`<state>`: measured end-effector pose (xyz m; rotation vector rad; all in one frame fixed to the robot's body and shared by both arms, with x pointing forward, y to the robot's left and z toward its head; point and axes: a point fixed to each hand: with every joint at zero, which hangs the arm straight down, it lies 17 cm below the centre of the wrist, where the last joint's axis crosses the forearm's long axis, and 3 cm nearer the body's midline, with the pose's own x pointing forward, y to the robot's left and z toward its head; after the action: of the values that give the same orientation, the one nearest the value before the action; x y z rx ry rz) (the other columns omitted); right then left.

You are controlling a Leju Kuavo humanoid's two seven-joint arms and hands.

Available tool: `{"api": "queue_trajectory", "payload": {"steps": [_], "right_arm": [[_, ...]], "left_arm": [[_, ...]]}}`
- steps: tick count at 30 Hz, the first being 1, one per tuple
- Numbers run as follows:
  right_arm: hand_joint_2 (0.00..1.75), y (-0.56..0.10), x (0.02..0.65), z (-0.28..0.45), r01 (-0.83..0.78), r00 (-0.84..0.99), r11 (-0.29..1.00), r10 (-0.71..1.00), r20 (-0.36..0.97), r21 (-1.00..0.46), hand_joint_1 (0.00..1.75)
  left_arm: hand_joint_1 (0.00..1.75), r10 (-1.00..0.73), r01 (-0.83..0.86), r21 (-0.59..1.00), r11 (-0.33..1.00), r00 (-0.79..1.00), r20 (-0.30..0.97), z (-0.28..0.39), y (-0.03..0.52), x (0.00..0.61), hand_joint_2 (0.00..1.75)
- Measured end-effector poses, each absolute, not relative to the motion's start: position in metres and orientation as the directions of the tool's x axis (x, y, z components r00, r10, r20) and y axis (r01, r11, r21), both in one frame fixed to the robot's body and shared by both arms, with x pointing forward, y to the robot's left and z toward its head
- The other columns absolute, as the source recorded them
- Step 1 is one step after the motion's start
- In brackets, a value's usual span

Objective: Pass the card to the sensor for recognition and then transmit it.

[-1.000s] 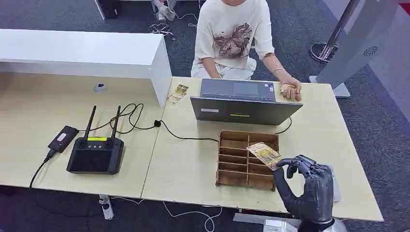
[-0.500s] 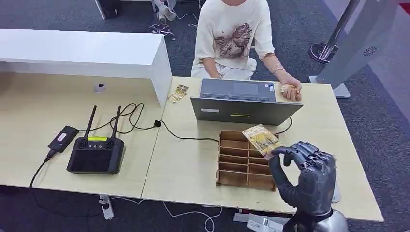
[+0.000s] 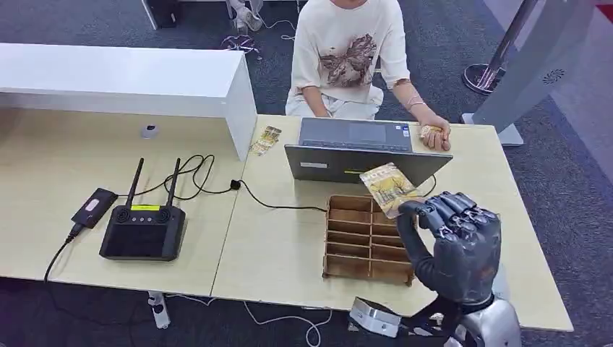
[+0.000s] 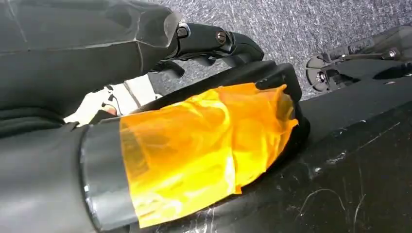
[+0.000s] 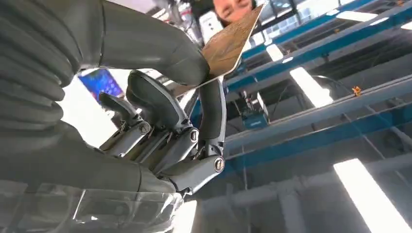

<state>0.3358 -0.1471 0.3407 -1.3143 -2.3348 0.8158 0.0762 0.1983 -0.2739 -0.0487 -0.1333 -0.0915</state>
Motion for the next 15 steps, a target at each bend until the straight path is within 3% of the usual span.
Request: {"api": "queue_trajectory", "payload": {"steps": [15], "right_arm": [[1.75, -0.151, 0.401, 0.360, 0.698, -0.407, 0.221, 0.905, -0.124, -0.681, 1.75]], "left_arm": [[0.00, -0.117, 0.124, -0.041, 0.991, 0.984, 0.136, -0.274, 0.201, 0.077, 0.00]]}}
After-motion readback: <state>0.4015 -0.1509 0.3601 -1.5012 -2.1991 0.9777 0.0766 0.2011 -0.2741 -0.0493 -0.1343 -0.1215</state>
